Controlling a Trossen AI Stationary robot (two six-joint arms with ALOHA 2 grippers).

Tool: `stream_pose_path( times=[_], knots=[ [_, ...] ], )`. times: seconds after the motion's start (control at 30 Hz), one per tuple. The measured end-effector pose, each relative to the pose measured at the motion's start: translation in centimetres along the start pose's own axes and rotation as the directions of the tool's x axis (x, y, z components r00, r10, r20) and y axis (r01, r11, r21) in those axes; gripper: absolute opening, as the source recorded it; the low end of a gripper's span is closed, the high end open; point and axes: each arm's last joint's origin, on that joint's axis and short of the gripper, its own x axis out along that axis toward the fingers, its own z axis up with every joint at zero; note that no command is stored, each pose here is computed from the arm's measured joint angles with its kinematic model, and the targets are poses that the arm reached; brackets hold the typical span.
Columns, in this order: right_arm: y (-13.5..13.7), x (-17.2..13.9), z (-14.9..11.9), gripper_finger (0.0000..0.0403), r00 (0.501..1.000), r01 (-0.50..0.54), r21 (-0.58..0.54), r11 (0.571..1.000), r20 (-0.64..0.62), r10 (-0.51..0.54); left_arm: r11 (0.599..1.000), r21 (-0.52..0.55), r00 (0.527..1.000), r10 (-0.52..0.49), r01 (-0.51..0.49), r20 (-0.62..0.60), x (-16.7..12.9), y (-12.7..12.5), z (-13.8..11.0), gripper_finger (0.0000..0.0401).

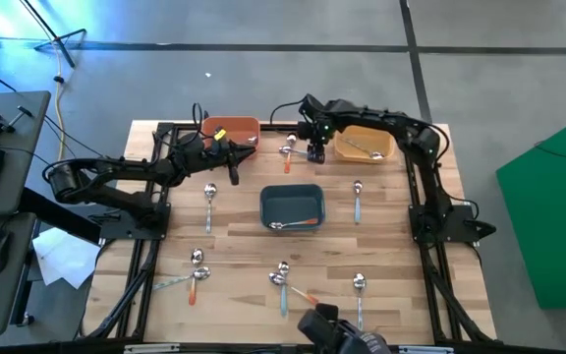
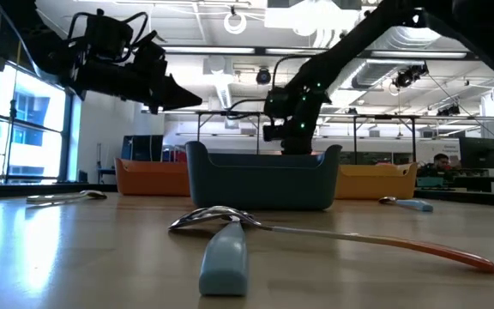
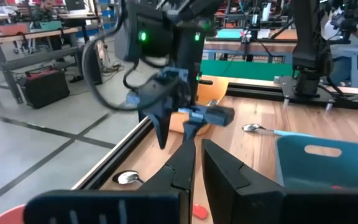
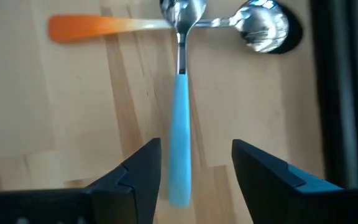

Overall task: Sort silverware by color (type)
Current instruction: Put the blue spoon into the orange bin

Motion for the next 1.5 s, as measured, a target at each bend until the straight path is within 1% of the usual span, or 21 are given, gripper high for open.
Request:
stream_pose_path(
  times=[0.17,0.3,0.43,0.6,0.67,0.8,0.97,1.03,1.1,1.2,1.3,1.37,1.43,1.5],
  knots=[
    [-0.3,1.5,-0.2,0.0169,1.0,-0.006,0.006,1.0,-0.014,0.006,1.0,0.001,1.0,0.0,0.0,-0.001,0.0,0.0,0.0,0.0019],
    [-0.4,2.2,-0.4,0.0147,1.0,-0.011,0.01,1.0,-0.021,0.012,1.0,0.001,1.0,0.0,0.0,-0.002,0.0,0.0,0.0,0.0019],
    [-0.5,2.8,-0.4,0.0112,0.999,-0.023,0.035,0.999,-0.03,0.025,1.0,-0.007,1.0,-0.002,0.002,-0.005,0.0,0.0,-0.1,0.0019],
    [-0.4,3.2,-0.5,0.0055,0.999,-0.023,0.028,0.999,-0.038,0.024,0.999,-0.044,1.0,-0.004,0.003,-0.02,0.0,0.0,-0.2,0.0019],
    [-0.3,2.9,-0.3,0.0034,0.999,-0.014,0.019,1.0,-0.032,0.015,0.999,-0.05,1.0,-0.004,0.003,-0.018,0.0,0.0,-0.2,0.0019],
    [0.1,1.9,0.1,0.0032,1.0,0.013,0.004,1.0,-0.008,-0.013,0.998,-0.069,1.0,-0.003,0.003,-0.01,0.0,0.0,-0.1,0.0019],
    [0.1,-1.4,1.0,0.0032,0.995,0.05,0.024,0.998,0.089,-0.052,0.994,-0.106,1.0,-0.004,0.004,-0.003,0.0,0.0,0.0,0.0021],
    [0.3,-2.4,1.2,0.0032,0.992,0.04,0.045,0.998,0.116,-0.045,0.995,-0.104,1.0,-0.004,0.004,0.003,0.0,0.0,0.0,0.0027],
    [0.6,-3.8,1.6,0.0032,0.984,0.027,0.05,0.998,0.173,-0.035,0.994,-0.105,1.0,-0.004,0.005,0.002,0.0,0.0,0.0,0.0036],
    [1.4,-5.4,2.6,0.0032,0.957,-0.006,0.028,1.0,0.291,-0.003,0.994,-0.104,0.999,-0.033,0.033,0.004,0.0,-0.1,0.0,0.0058],
    [2.8,-5.7,2.4,0.0032,0.9,-0.043,-0.002,0.999,0.433,0.039,0.991,-0.111,0.998,-0.069,0.07,0.011,0.0,-0.3,0.1,0.0084],
    [3.9,-5.5,1.8,0.0032,0.846,-0.059,0.002,0.998,0.53,0.049,0.99,-0.118,0.997,-0.075,0.076,0.011,0.0,-0.4,0.1,0.0102],
    [5.4,-5.3,1.2,0.0032,0.785,-0.05,0.002,0.999,0.618,0.038,0.99,-0.117,0.997,-0.083,0.083,0.012,0.1,-0.6,0.1,0.0117],
    [7.1,-5.4,1.0,0.0032,0.711,-0.041,-0.02,0.999,0.701,0.043,0.988,-0.122,0.996,-0.091,0.091,0.009,0.6,-0.8,0.1,0.0131]
  ],
)
